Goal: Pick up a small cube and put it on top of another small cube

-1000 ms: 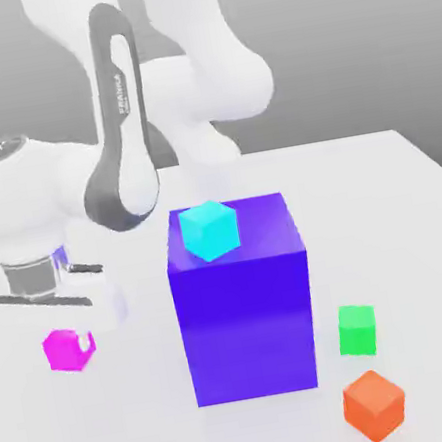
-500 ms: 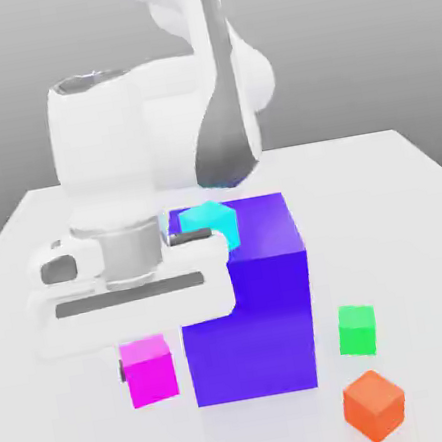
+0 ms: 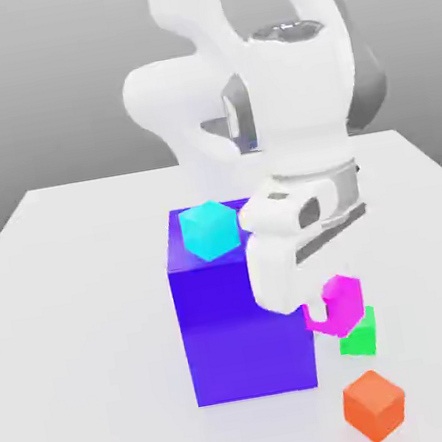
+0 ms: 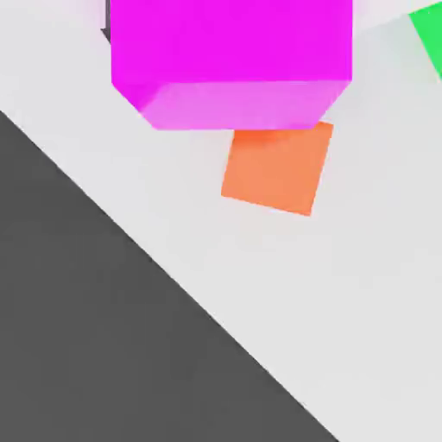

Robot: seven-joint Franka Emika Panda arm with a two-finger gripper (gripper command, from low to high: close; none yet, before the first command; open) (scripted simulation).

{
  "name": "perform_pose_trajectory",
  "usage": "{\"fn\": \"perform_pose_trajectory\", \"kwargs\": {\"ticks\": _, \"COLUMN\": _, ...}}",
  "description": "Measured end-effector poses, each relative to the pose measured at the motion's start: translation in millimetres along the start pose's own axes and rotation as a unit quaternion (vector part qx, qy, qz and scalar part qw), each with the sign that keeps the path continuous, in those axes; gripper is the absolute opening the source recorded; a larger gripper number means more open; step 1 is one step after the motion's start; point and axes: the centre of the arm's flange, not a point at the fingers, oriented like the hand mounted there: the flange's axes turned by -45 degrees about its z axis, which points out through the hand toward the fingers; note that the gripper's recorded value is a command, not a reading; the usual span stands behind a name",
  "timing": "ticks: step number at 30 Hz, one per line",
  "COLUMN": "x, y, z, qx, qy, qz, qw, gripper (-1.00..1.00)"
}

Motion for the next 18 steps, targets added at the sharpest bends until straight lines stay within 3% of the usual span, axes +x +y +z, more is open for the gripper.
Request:
{"fn": "perform_pose_trajectory", "kwargs": {"ticks": 7, "x": -4.6, "y": -86.5, "z": 12.1, "qx": 0.030, "qy": -0.034, "qz": -0.109, "qw": 0.993, "gripper": -1.00}}
{"fn": "perform_pose_trajectory", "kwargs": {"ticks": 10, "x": -24.4, "y": -92.6, "z": 36.5, "qx": 0.036, "qy": -0.056, "qz": -0.105, "qw": 0.992, "gripper": -1.00}}
{"fn": "perform_pose_trajectory", "kwargs": {"ticks": 15, "x": -33.0, "y": -95.7, "z": 81.6, "qx": 0.036, "qy": -0.059, "qz": -0.103, "qw": 0.992, "gripper": -1.00}}
{"fn": "perform_pose_trajectory", "kwargs": {"ticks": 16, "x": -34.4, "y": -96.0, "z": 87.3, "qx": 0.036, "qy": -0.059, "qz": -0.103, "qw": 0.992, "gripper": 1.00}}
{"fn": "perform_pose_trajectory", "kwargs": {"ticks": 18, "x": -34.4, "y": -96.2, "z": 87.3, "qx": 0.036, "qy": -0.059, "qz": -0.103, "qw": 0.992, "gripper": 1.00}}
